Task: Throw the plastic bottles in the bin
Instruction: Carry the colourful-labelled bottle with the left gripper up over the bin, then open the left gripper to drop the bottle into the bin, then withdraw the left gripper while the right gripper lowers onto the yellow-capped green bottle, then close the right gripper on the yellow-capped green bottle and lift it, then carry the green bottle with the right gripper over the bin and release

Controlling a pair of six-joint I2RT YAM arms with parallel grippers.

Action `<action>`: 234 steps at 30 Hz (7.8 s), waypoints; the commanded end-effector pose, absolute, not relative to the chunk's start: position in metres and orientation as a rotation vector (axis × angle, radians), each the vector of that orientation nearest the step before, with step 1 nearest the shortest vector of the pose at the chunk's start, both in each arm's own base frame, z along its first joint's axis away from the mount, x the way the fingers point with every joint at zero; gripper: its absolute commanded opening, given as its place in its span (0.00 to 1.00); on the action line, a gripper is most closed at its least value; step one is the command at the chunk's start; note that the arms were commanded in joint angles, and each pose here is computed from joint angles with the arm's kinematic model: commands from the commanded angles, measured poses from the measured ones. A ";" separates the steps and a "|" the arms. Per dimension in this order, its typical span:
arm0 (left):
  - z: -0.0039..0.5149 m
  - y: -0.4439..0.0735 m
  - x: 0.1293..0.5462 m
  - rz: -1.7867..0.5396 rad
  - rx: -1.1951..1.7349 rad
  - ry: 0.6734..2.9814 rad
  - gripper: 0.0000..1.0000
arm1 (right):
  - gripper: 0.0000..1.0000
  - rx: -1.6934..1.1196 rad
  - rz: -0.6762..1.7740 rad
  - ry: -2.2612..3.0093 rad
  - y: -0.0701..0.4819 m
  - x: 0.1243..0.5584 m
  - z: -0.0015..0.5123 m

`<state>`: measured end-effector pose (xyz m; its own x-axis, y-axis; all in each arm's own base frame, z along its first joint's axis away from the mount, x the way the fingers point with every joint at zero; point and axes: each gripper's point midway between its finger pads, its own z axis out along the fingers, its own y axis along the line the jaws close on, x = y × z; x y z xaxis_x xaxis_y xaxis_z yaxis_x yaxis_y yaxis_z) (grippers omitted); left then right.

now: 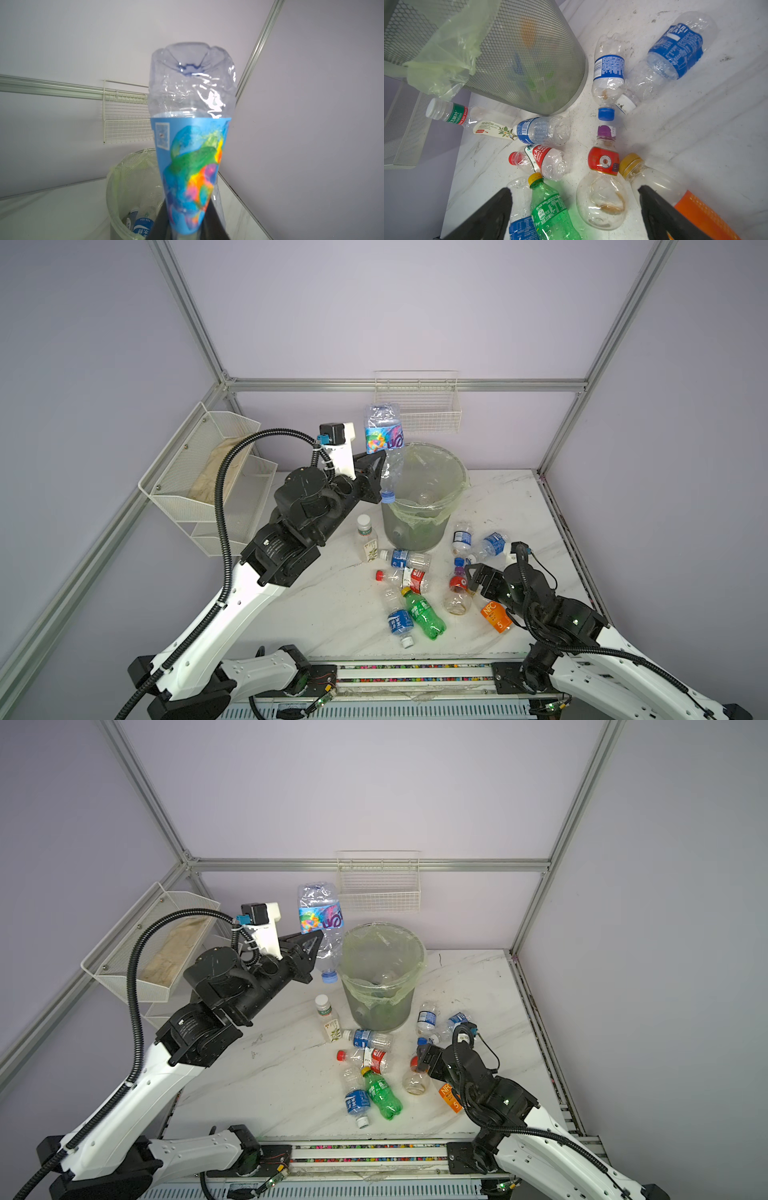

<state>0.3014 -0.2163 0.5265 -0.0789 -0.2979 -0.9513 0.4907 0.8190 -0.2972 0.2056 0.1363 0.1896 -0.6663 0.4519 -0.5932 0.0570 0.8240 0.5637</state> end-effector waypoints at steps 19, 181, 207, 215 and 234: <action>0.507 -0.307 0.421 -0.382 0.352 1.578 0.63 | 0.97 0.394 0.679 2.230 0.128 0.196 0.201; 0.194 -0.118 0.180 -0.732 -0.177 2.137 0.99 | 0.33 0.083 0.836 1.778 0.173 0.176 0.397; 0.194 -0.121 0.179 -0.741 -0.163 2.147 0.99 | 0.39 0.120 0.398 1.568 0.199 0.224 0.558; 0.195 -0.120 0.180 -0.729 -0.153 2.144 0.99 | 0.37 0.055 0.351 1.563 0.231 0.247 0.569; 0.199 -0.120 0.181 -0.704 -0.121 2.136 0.99 | 0.96 -0.106 0.371 1.934 0.287 0.405 0.441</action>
